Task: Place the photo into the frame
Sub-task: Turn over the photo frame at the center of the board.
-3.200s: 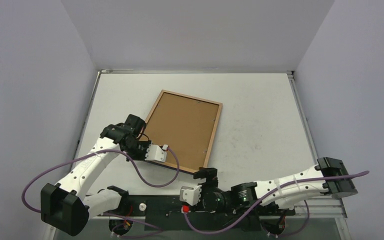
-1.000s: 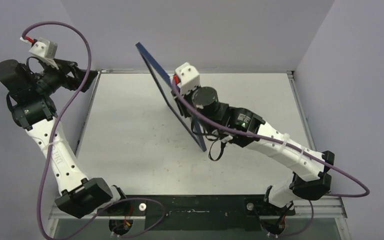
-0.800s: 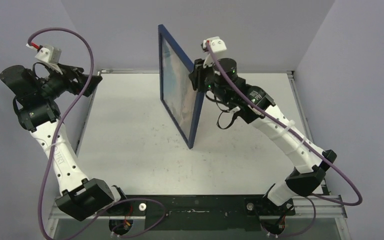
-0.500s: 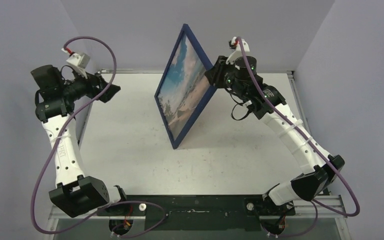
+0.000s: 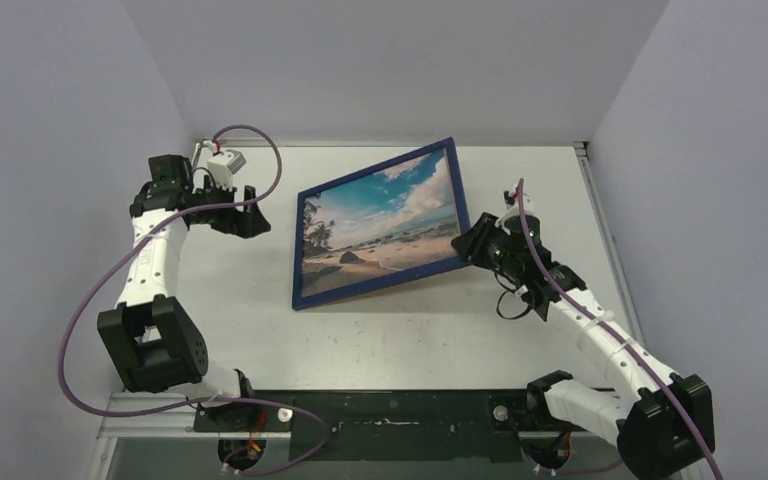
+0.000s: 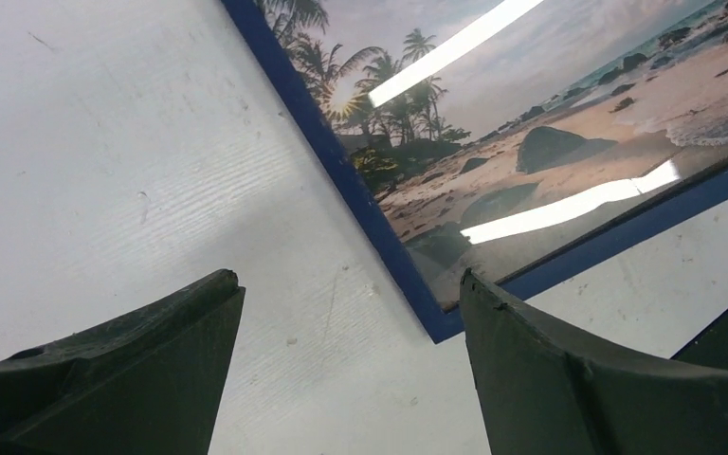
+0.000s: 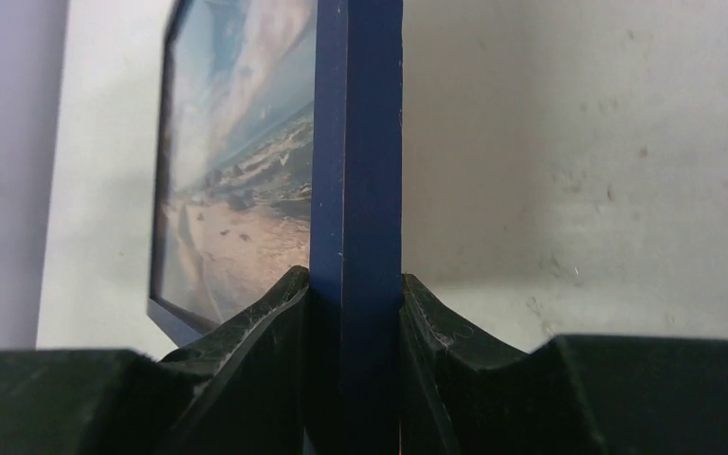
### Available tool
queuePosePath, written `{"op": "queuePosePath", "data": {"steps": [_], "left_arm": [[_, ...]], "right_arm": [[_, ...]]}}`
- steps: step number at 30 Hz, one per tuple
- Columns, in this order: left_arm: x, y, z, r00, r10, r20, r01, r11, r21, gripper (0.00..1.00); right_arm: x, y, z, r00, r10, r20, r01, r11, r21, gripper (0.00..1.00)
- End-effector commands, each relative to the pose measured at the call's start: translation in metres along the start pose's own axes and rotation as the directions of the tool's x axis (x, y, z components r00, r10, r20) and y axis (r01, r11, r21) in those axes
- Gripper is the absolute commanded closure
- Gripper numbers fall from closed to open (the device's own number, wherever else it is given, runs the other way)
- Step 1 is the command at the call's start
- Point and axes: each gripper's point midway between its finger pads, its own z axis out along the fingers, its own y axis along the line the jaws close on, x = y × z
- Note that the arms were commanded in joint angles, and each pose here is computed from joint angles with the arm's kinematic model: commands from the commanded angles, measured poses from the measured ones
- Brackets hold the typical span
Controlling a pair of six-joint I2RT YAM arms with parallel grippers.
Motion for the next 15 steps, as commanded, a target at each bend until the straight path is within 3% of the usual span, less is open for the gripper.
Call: {"op": "queuePosePath", "data": {"steps": [1, 7, 15], "left_arm": [[0.016, 0.006, 0.011, 0.995, 0.028, -0.091, -0.03, 0.999, -0.016, 0.18], [0.033, 0.001, 0.027, 0.983, 0.04, -0.18, -0.04, 0.999, 0.003, 0.19], [0.04, 0.001, 0.036, 0.974, 0.032, -0.226, -0.032, 0.999, 0.005, 0.19]], "right_arm": [[0.012, -0.019, -0.006, 0.997, -0.026, 0.075, 0.028, 0.999, -0.03, 0.73], [0.037, -0.064, -0.006, 0.998, -0.023, 0.065, 0.019, 0.998, 0.061, 0.57], [0.069, -0.098, 0.004, 0.998, 0.013, -0.055, -0.006, 0.992, 0.126, 0.25]]}}
